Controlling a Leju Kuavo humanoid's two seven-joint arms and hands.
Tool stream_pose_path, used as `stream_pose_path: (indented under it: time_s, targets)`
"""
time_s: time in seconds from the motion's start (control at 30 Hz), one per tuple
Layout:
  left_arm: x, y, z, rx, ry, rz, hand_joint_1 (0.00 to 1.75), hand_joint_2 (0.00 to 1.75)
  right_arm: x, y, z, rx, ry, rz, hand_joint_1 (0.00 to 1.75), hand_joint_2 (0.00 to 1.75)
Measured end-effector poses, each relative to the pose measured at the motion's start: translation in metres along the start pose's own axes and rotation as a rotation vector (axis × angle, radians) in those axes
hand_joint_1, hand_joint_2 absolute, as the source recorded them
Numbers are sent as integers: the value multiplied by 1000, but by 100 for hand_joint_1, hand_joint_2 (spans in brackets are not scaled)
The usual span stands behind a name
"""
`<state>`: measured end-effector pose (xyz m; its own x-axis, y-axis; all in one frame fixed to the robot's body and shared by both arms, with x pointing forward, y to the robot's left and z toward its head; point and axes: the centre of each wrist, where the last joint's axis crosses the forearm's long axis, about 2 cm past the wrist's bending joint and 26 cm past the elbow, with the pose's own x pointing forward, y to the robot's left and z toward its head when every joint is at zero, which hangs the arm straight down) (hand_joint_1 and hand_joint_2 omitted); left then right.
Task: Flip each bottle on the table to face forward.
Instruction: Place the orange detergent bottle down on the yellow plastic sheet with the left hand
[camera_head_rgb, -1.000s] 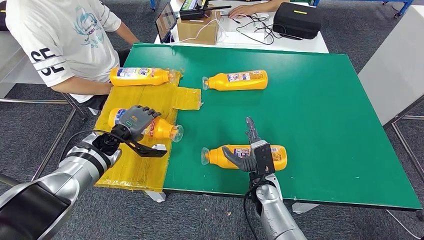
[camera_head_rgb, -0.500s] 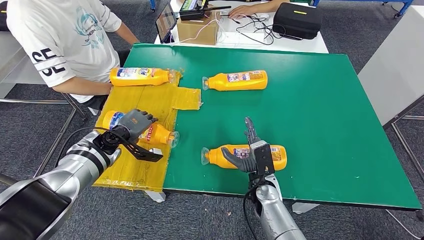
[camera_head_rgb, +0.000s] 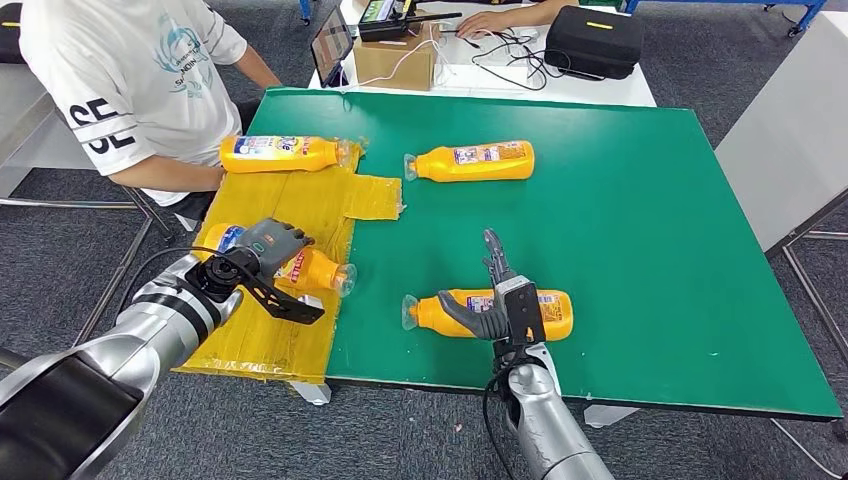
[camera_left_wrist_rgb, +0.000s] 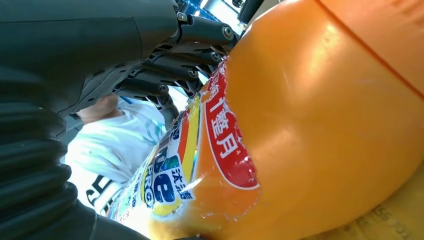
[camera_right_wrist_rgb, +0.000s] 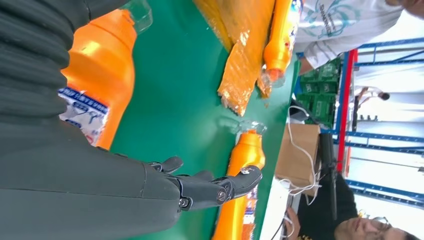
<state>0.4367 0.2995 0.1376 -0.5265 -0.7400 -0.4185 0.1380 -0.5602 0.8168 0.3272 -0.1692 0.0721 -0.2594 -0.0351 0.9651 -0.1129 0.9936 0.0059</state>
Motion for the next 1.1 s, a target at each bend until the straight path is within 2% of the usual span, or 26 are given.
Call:
stream_pose_path:
  time_s: [0.03, 0.2, 0.37, 0.57, 0.73, 0.8, 0.87, 0.93, 1.0, 1.1]
  targets:
    - [1, 0, 0, 3, -2, 11, 0, 175, 0, 0, -1, 3, -3, 0, 0, 175]
    - [11, -9, 1, 79, -40, 148, 0, 175, 1, 2, -6, 9, -8, 0, 0, 175]
    - [23, -19, 3, 252, -82, 347, 0, 175, -2, 2, -7, 5, 8, 7, 0, 175]
    - [30, -23, 4, 405, -87, 526, 0, 175, -5, 0, -7, 4, 26, 20, 0, 175]
    - [36, -32, 9, 625, -38, 788, 0, 175, -4, 0, -10, 8, 28, 52, 0, 175]
    - [39, -33, 10, 711, 12, 913, 0, 87, -4, 0, -11, 10, 27, 66, 0, 175]
    - [41, -33, 11, 769, 46, 991, 0, 0, -4, 1, -12, 9, 28, 76, 0, 87]
    - [43, -32, 12, 823, 76, 1074, 0, 0, -4, 1, -12, 8, 29, 91, 0, 0]
    - [46, -30, 13, 899, 111, 1214, 0, 0, -4, 1, -12, 4, 28, 123, 0, 0]
    - [47, -23, 16, 1021, 110, 1461, 0, 131, -5, 0, -11, 11, 29, 198, 0, 131]
